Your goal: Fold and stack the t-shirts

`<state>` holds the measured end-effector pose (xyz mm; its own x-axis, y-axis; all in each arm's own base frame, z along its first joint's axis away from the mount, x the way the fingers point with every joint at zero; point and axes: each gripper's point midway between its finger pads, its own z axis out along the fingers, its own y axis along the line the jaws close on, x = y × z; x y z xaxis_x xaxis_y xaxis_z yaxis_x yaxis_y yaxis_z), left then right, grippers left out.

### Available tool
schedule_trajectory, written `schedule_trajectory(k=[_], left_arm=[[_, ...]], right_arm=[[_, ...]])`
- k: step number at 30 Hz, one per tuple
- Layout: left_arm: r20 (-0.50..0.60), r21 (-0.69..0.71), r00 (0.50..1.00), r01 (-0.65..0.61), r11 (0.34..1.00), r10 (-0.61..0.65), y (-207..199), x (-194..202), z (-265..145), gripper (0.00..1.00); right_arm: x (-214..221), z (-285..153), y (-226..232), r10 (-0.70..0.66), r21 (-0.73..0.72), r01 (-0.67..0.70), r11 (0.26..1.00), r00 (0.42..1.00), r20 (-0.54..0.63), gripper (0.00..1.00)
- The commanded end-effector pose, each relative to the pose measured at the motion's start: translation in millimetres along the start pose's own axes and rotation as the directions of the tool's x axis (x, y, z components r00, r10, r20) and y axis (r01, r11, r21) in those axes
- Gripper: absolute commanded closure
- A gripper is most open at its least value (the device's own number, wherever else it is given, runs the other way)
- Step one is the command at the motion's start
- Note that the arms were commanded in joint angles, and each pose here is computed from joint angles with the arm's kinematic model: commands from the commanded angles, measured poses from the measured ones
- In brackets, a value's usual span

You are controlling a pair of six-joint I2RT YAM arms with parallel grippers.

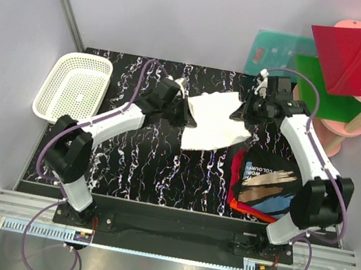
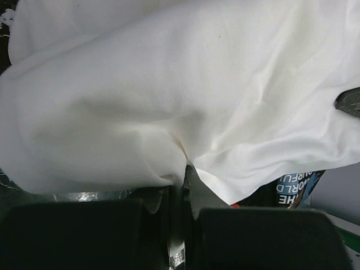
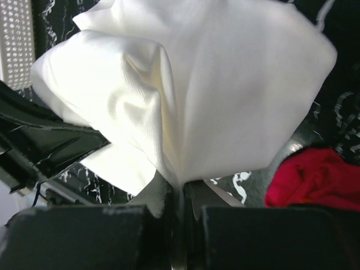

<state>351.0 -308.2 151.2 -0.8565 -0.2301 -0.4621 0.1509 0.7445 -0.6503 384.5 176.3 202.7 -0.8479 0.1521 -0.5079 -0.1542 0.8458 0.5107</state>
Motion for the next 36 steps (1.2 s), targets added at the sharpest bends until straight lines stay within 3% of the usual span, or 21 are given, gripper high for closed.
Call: schedule_trajectory(k=[1, 12, 20, 25, 35, 36], left_arm=[[-0.033, 0.142, 0.996, -0.083, 0.986, 0.089, -68, 4, -14, 1.00], [-0.145, 0.291, 0.964, -0.173, 0.941, 0.222, -163, 60, 3, 1.00], [-0.183, 0.360, 0.941, -0.207, 0.910, 0.286, -204, 92, 5, 1.00], [-0.190, 0.384, 0.935, -0.212, 0.899, 0.301, -220, 102, 1, 1.00], [-0.236, 0.366, 0.925, -0.199, 0.909, 0.298, -211, 122, -3, 1.00], [-0.244, 0.359, 0.923, -0.198, 0.912, 0.296, -208, 124, -1, 0.83]], right_arm=[[-21, -50, -4, -0.034, 0.100, 0.014, 0.995, 0.980, 0.194, 1.00], [6, -143, -47, -0.018, 0.307, -0.116, 0.945, 0.916, 0.401, 1.00], [36, -175, -68, 0.003, 0.396, -0.202, 0.896, 0.893, 0.449, 1.00], [55, -172, -67, 0.056, 0.370, -0.229, 0.900, 0.904, 0.424, 1.00], [119, -155, -93, 0.126, 0.411, -0.263, 0.873, 0.935, 0.330, 1.00], [125, -151, -95, 0.140, 0.414, -0.269, 0.870, 0.938, 0.317, 1.00]])
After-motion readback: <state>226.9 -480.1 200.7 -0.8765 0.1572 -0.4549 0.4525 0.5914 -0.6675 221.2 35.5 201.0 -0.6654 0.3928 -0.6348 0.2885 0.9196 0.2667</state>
